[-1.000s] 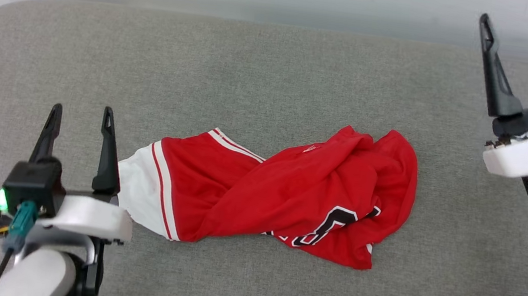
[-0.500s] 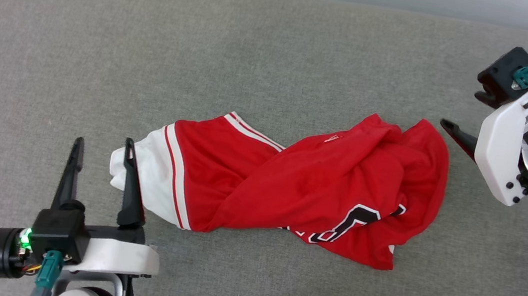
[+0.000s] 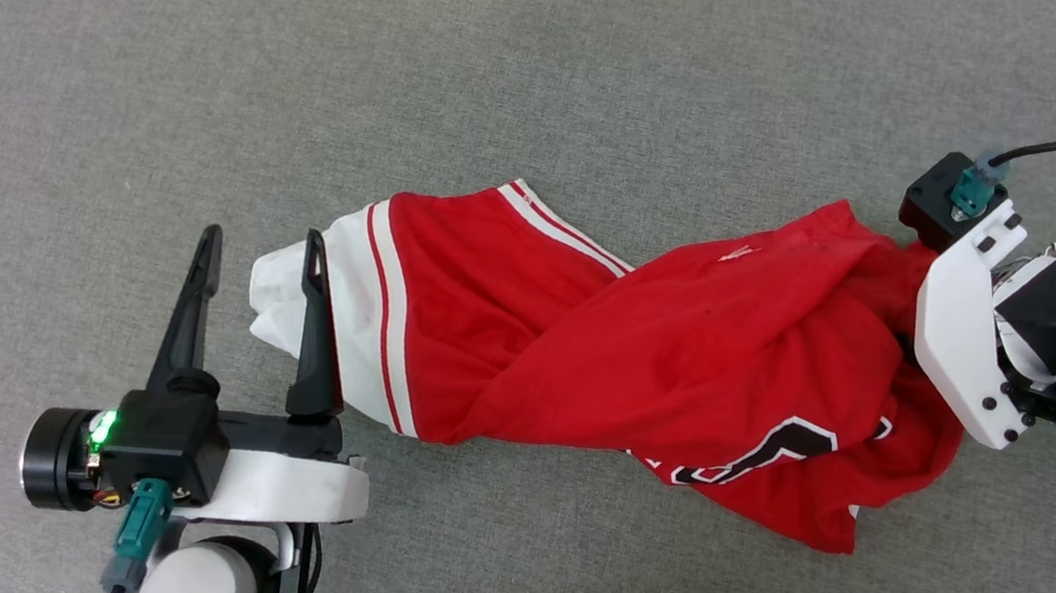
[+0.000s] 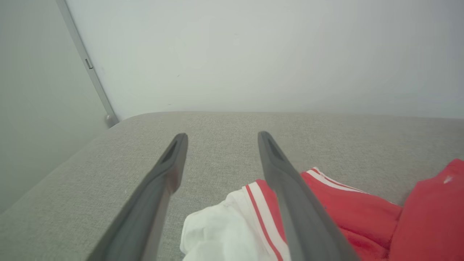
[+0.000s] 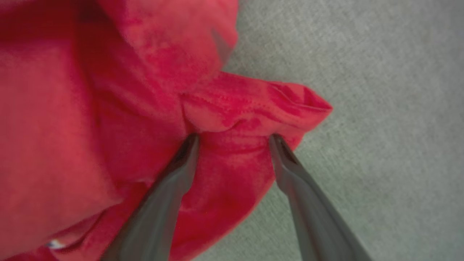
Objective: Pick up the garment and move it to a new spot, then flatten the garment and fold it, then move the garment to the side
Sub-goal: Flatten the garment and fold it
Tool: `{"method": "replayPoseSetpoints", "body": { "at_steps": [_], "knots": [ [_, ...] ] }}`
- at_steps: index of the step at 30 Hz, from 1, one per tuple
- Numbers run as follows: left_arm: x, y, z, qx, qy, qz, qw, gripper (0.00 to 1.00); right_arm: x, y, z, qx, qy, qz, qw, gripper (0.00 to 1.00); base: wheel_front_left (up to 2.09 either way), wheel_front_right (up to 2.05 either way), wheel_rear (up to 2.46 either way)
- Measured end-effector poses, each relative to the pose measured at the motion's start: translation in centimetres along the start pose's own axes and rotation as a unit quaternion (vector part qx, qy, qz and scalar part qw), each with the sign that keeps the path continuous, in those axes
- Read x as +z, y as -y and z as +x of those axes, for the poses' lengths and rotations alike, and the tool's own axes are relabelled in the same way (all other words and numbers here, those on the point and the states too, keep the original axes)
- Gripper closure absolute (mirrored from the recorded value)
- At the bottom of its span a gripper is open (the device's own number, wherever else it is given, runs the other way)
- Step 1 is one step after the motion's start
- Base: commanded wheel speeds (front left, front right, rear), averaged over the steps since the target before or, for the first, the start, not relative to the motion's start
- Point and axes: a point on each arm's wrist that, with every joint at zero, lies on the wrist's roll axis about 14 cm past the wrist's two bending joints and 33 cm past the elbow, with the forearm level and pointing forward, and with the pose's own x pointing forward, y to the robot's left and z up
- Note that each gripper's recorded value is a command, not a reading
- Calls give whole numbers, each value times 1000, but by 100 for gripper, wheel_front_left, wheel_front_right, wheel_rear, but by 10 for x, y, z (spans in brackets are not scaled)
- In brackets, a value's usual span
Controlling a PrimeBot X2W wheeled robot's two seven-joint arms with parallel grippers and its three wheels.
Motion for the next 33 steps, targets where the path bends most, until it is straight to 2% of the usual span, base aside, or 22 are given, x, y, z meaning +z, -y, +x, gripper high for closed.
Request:
{"method": "replayPoseSetpoints", "body": {
  "at_steps": [4, 5, 6, 7, 13, 17, 23, 25, 29, 33],
  "knots": [
    [-7, -4, 0, 5, -9, 5, 1000, 0, -1, -3, 9, 6, 2, 0, 1000, 0, 0, 0, 0],
    [-7, -6, 1, 8, -9, 8, 1000, 0, 0, -3, 9, 5, 7, 1, 1000, 22, 0, 0, 0],
    [-7, -6, 1, 8, -8, 7, 1000, 0, 0, -2, 8, 2, 13, 1, 1000, 84, 0, 0, 0],
    [-6, -6, 1, 8, -6, 8, 1000, 0, 1, -2, 7, 0, 20, 2, 1000, 100, 0, 0, 0],
    [5, -12, -6, 11, 6, 7, 1000, 0, 32, 1, -22, -25, 109, -6, 994, 100, 0, 0, 0],
    [13, -15, -14, 12, 15, 3, 1000, 0, 79, 10, -74, -58, 208, -33, 976, 100, 0, 0, 0],
    [20, -16, -27, 10, 19, -3, 1000, 0, 96, -14, -131, -60, 276, -77, 956, 100, 0, 0, 0],
    [20, -14, -31, 6, 19, -7, 1000, 0, 93, -30, -144, -47, 289, -86, 952, 100, 0, 0, 0],
    [22, -10, -39, -2, 20, -13, 1000, 0, 65, -71, -152, 0, 291, -75, 954, 100, 0, 0, 0],
    [23, -9, -45, -8, 19, -16, 1000, 0, 14, -101, -140, 27, 238, -53, 969, 100, 0, 0, 0]
  ]
}}
